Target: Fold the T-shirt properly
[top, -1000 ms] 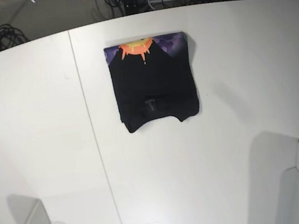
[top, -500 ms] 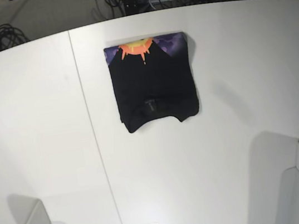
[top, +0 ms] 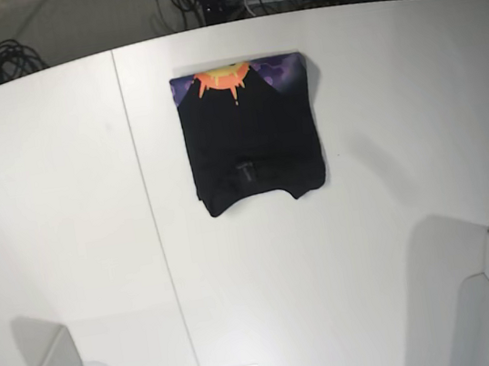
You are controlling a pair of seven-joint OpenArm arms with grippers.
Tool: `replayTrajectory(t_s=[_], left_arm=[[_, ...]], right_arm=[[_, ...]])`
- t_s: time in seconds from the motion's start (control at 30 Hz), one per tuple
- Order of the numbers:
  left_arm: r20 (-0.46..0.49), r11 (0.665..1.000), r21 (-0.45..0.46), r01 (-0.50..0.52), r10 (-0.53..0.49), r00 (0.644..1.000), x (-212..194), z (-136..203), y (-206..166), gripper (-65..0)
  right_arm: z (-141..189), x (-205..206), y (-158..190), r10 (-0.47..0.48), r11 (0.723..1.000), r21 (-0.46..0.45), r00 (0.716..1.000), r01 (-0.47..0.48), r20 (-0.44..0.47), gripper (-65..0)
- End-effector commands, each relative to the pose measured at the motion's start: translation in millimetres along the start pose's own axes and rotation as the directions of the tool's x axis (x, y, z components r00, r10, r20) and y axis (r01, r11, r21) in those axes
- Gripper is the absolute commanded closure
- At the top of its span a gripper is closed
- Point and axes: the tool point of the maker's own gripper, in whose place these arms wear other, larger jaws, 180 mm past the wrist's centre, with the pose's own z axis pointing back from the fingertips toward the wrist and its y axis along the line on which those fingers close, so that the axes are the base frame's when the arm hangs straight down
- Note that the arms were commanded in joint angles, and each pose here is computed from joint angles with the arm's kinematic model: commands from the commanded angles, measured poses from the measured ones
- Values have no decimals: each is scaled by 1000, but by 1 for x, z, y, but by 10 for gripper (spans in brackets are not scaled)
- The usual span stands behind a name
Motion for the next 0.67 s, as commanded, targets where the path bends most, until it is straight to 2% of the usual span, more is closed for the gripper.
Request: replayTrajectory(t_s=[0.0,0.2,0.33,0.63], left_arm=[[16,1000,23,10,-10,1000,5,1,8,0],[27,989,89,117,-120,992,33,-7,28,0],[-49,984,98,146,-142,989,24,-5,36,0],[-44,982,106,156,-152,987,27,-3,41,0]], right_arm=[[-3,-9,5,-23,1000,7,1000,23,3,0],[-10,2,12,-88,996,-8,985,91,147,0],[-11,4,14,-96,995,-5,983,98,154,0],[-10,6,13,-102,994,-8,981,104,162,0]])
